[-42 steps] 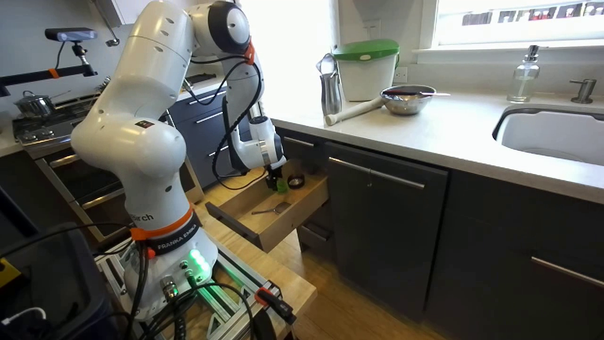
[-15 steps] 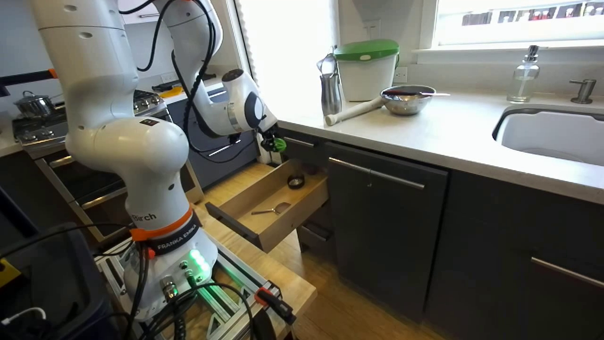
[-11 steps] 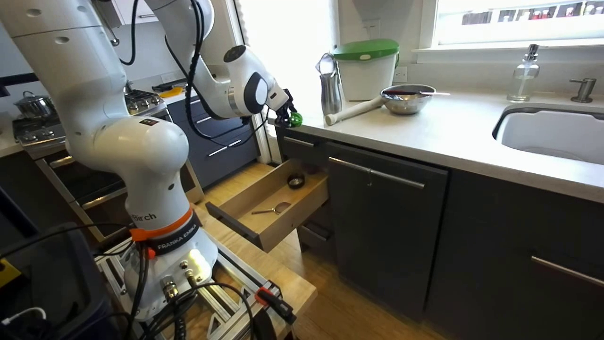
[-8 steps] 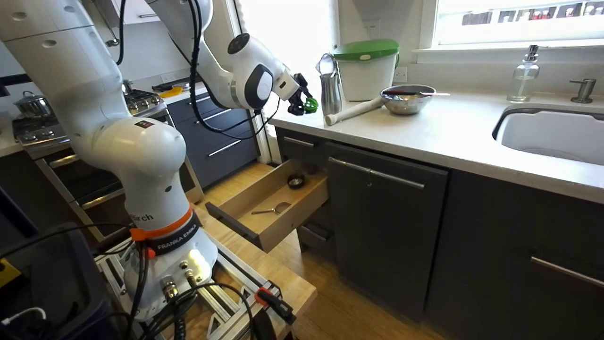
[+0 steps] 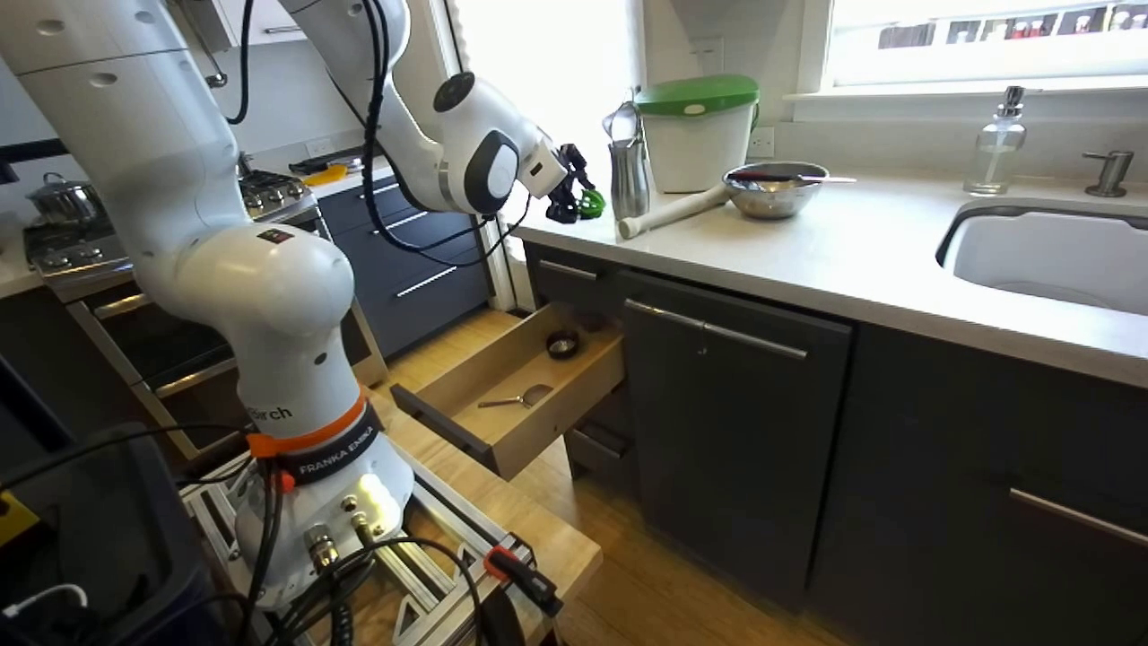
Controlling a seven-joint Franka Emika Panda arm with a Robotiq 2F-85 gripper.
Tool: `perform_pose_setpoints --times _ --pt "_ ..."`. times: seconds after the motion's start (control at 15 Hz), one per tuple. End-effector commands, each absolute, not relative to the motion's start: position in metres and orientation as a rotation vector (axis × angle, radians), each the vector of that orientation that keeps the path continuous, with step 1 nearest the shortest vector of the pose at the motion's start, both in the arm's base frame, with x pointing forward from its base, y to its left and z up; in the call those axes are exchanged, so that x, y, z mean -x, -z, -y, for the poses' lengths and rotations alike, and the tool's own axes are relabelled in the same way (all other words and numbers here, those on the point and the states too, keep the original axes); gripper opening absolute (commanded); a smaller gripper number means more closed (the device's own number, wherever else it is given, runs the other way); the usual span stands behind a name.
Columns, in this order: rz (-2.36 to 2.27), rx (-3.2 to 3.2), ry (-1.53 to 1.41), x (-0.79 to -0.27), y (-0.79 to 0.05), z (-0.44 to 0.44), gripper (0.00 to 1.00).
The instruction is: Remove the green round object from the opened drawer and place it inside the metallic bowl the counter top
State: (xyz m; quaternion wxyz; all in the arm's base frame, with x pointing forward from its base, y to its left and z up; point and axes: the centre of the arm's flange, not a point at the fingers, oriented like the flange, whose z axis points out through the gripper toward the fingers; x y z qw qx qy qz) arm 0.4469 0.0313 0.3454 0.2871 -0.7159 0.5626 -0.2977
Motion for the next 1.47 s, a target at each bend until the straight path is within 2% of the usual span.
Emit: perform_pose_setpoints --times 0.0,0.27,0.33,0.4,0.53,0.6,0.8,1.4 --pt "-1.533 1.722 0.976 -0.474 -0.381 0.013 0.38" --pt "-1.500 1.554 1.227 -0.498 -0.428 0.061 0.38" --pt "-1.504 1.607 1.139 -0.482 -0.420 0.055 0.38" --pt "-1.500 1.593 1.163 -0.486 -0.427 0.061 0.63" --pt "-1.498 1.598 1.160 -0.486 -0.425 0.059 0.63" --pt "-1.558 1.575 1.102 -0.493 -0.411 0.059 0.38" --pt "-1.629 1.504 1.033 -0.539 -0.413 0.085 0.38" --pt "-1.735 1.435 1.117 -0.701 -0.418 0.107 0.38"
